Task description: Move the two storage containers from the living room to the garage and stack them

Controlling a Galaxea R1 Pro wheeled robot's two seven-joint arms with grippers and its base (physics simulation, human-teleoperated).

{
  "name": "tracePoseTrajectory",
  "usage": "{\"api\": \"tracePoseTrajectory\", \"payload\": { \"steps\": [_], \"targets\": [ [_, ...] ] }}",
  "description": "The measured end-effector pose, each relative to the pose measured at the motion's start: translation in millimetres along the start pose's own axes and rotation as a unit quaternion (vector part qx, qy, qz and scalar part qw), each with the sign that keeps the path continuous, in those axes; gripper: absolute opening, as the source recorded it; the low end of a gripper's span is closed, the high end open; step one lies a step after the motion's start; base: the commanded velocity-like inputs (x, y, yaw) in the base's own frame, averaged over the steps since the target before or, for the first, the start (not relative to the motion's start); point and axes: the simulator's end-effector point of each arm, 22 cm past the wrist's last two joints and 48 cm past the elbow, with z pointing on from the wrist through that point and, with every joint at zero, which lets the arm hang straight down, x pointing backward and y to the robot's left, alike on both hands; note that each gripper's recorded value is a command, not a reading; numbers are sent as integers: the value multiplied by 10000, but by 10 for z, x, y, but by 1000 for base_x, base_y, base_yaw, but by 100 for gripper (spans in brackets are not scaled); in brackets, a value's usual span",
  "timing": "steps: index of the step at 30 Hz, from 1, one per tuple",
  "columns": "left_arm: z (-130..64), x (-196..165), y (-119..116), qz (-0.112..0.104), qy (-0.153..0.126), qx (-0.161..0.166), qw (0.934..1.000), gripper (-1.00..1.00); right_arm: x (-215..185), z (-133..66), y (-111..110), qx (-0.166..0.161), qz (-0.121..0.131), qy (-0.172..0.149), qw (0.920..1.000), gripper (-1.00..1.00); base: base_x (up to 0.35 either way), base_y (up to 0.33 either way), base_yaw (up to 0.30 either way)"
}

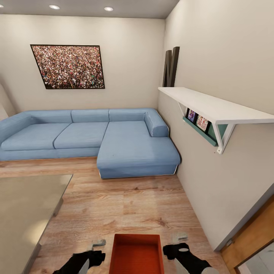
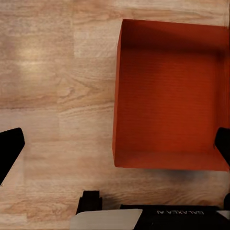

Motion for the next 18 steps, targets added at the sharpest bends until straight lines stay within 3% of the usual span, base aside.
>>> {"api": "tracePoseTrajectory", "payload": {
  "steps": [3, 9, 18],
  "targets": [
    [-6, -172, -17, -1, -91, 8, 10000, 100, -138, 4, -44, 69, 109, -76, 9999, 100, 0, 0, 0],
    [-11, -251, -15, 22, -136, 3, 9999, 100, -325, 8, -170, 210, 571, -234, 9979, 100, 0, 0, 0],
    [-44, -419, -36, 44, -315, 58, 9995, 100, -387, -8, -35, 91, 561, -282, 9980, 100, 0, 0, 0]
  ]
}}
